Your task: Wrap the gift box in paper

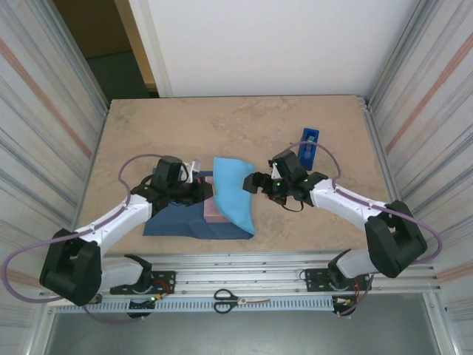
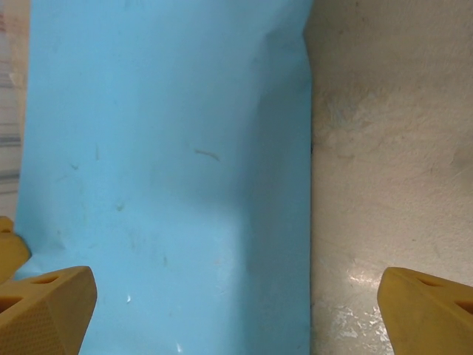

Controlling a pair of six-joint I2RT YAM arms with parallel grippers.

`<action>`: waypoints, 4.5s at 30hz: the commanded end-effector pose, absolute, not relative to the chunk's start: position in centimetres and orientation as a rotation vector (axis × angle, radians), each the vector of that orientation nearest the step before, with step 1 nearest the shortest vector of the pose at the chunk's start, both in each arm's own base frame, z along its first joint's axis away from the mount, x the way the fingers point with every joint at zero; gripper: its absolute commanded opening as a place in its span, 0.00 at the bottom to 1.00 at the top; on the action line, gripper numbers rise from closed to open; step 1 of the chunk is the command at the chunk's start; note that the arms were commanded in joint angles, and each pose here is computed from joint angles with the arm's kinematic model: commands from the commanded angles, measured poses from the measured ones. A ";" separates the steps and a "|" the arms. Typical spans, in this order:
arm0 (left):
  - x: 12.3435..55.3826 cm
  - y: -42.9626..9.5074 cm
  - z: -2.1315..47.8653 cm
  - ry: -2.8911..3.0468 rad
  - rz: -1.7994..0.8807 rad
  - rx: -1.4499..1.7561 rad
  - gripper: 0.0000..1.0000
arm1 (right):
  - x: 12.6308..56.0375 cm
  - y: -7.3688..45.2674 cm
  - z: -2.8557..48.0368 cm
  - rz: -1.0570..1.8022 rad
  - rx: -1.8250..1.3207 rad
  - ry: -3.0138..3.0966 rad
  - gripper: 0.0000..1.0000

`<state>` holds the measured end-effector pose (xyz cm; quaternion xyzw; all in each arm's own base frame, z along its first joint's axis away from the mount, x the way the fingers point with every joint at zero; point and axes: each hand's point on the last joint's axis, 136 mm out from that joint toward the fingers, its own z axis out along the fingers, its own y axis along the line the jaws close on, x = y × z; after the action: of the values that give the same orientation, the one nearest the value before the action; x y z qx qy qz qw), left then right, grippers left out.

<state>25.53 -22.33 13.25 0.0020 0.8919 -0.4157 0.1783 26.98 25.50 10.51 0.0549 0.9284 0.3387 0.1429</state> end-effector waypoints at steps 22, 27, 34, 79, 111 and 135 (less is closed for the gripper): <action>24.7 -20.1 10.7 2.579 -1.025 0.024 0.00 | 25.5 29.3 6.2 0.938 0.119 2.905 0.98; 24.7 -20.0 10.5 2.589 -1.014 0.020 0.00 | 25.0 28.8 4.9 0.859 0.149 2.946 0.98; 26.5 -18.1 12.0 2.582 -0.854 -0.061 0.80 | 24.1 28.0 3.5 0.750 0.156 2.974 0.98; 24.0 -19.1 5.2 2.824 -0.964 0.062 0.55 | 20.9 30.2 12.4 0.938 -0.064 2.734 0.59; 23.7 -19.0 4.6 2.826 -0.983 0.048 0.50 | 15.3 40.2 15.1 1.169 -0.476 2.652 0.24; 23.5 -18.8 4.3 2.828 -0.988 0.025 0.46 | 14.7 40.6 18.2 1.182 -0.601 2.416 0.25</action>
<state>25.53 -19.96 6.60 0.0234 0.9265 -0.3589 0.1108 13.76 42.07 14.73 -0.2011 0.8852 0.3943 0.1431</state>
